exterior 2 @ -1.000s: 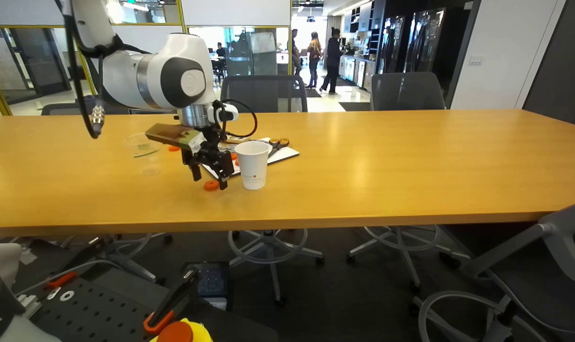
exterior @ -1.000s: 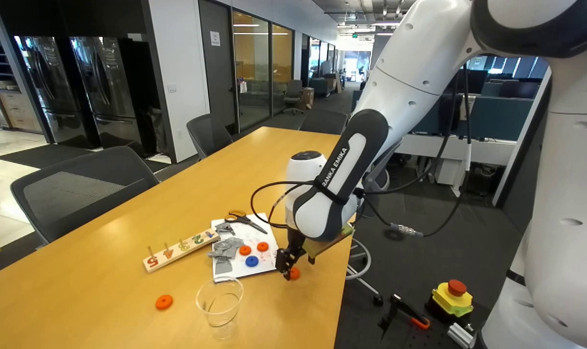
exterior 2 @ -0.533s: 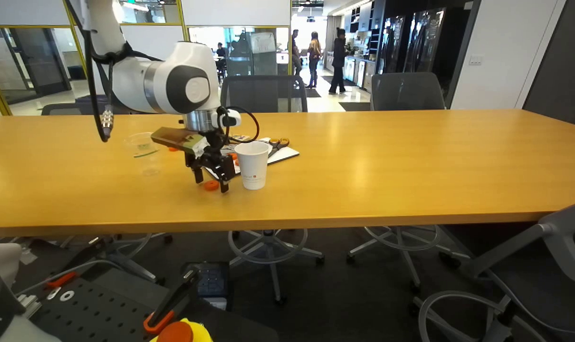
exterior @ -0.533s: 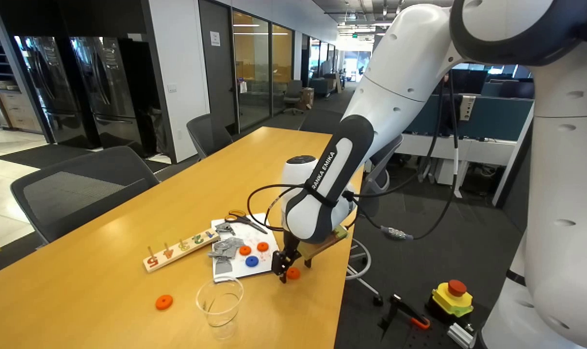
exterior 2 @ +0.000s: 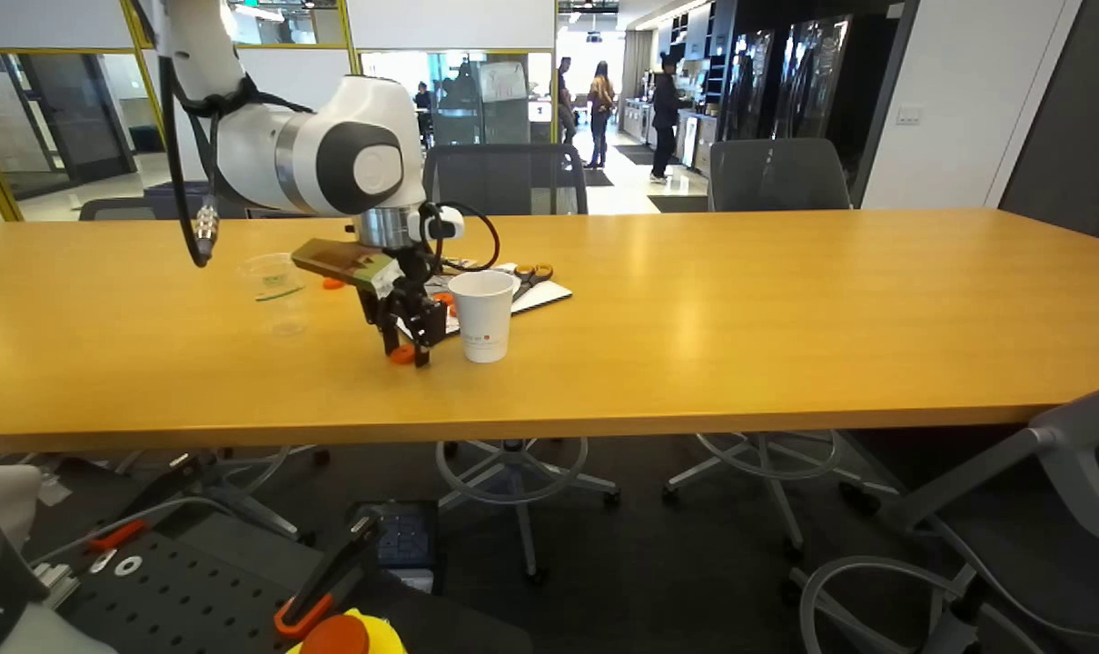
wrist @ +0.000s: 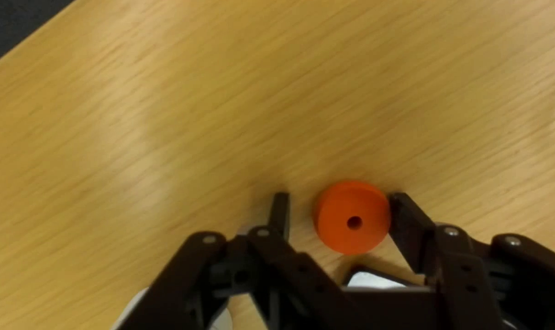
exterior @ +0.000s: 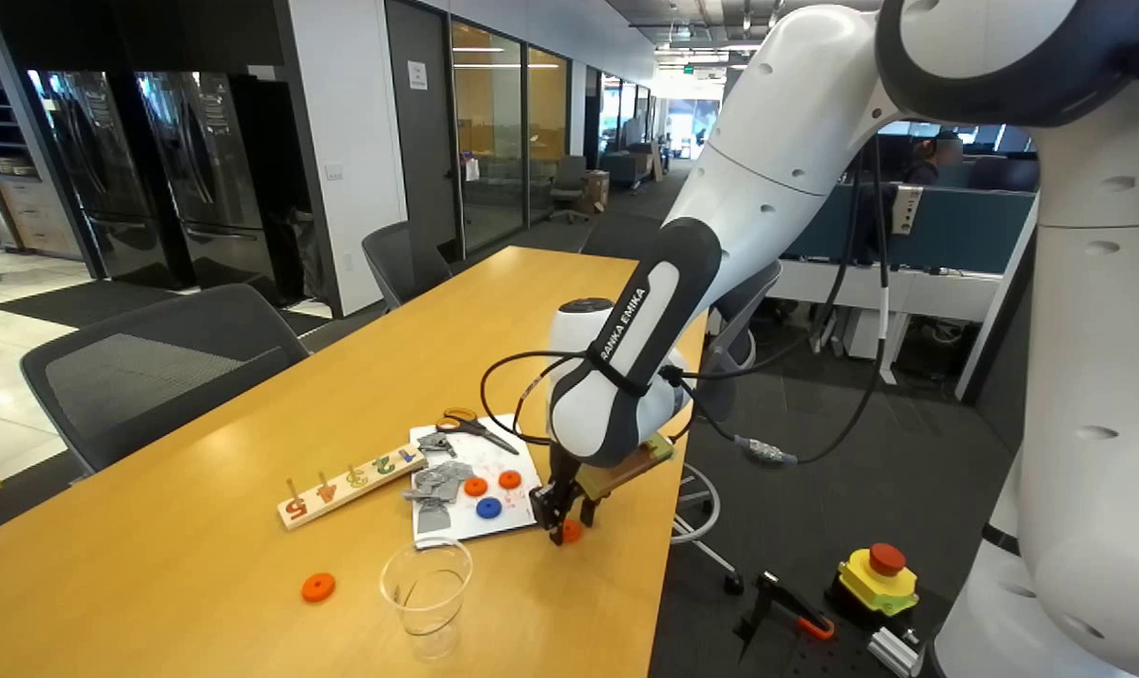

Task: Pick up the orange and yellow objects from the table and put them in the two cups

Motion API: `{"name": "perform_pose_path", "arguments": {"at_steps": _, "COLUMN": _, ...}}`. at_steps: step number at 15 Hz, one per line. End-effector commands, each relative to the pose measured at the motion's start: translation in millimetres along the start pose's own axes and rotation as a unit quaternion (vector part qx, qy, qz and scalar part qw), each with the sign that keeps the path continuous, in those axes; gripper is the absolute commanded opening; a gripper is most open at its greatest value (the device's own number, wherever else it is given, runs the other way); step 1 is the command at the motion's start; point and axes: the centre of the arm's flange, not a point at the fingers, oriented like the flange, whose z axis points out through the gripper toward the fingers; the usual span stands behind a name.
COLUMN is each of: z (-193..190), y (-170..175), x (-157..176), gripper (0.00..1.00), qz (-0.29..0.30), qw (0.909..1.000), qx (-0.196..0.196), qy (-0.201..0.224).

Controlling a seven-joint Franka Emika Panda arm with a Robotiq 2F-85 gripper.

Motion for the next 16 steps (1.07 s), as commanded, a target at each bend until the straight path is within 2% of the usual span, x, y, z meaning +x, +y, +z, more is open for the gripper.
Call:
{"name": "perform_pose_path", "arguments": {"at_steps": 1, "z": -5.2, "y": -2.2, "x": 4.0, "gripper": 0.27, "qz": -0.004, "qw": 1.0000, "qx": 0.003, "qy": -0.001}}
{"name": "perform_pose_path", "arguments": {"at_steps": 2, "z": -7.0, "y": -2.2, "x": 3.7, "gripper": 0.20, "qz": -0.003, "qw": 1.0000, "qx": 0.002, "qy": -0.003}}
{"name": "perform_pose_path", "arguments": {"at_steps": 5, "z": -29.7, "y": -7.1, "x": -1.8, "gripper": 0.21, "qz": -0.022, "qw": 0.9995, "qx": 0.018, "qy": -0.012}}
{"name": "perform_pose_path", "arguments": {"at_steps": 9, "z": -86.7, "y": -16.0, "x": -1.9, "gripper": 0.22, "qz": -0.056, "qw": 0.9974, "qx": 0.045, "qy": -0.014}}
{"name": "perform_pose_path", "arguments": {"at_steps": 12, "z": -132.7, "y": -10.8, "x": 8.5, "gripper": 0.21, "qz": -0.046, "qw": 0.9982, "qx": 0.037, "qy": 0.011}}
{"name": "perform_pose_path", "arguments": {"at_steps": 16, "z": -168.3, "y": 11.2, "x": 28.8, "gripper": 0.21, "qz": -0.026, "qw": 0.9963, "qx": 0.007, "qy": 0.082}}
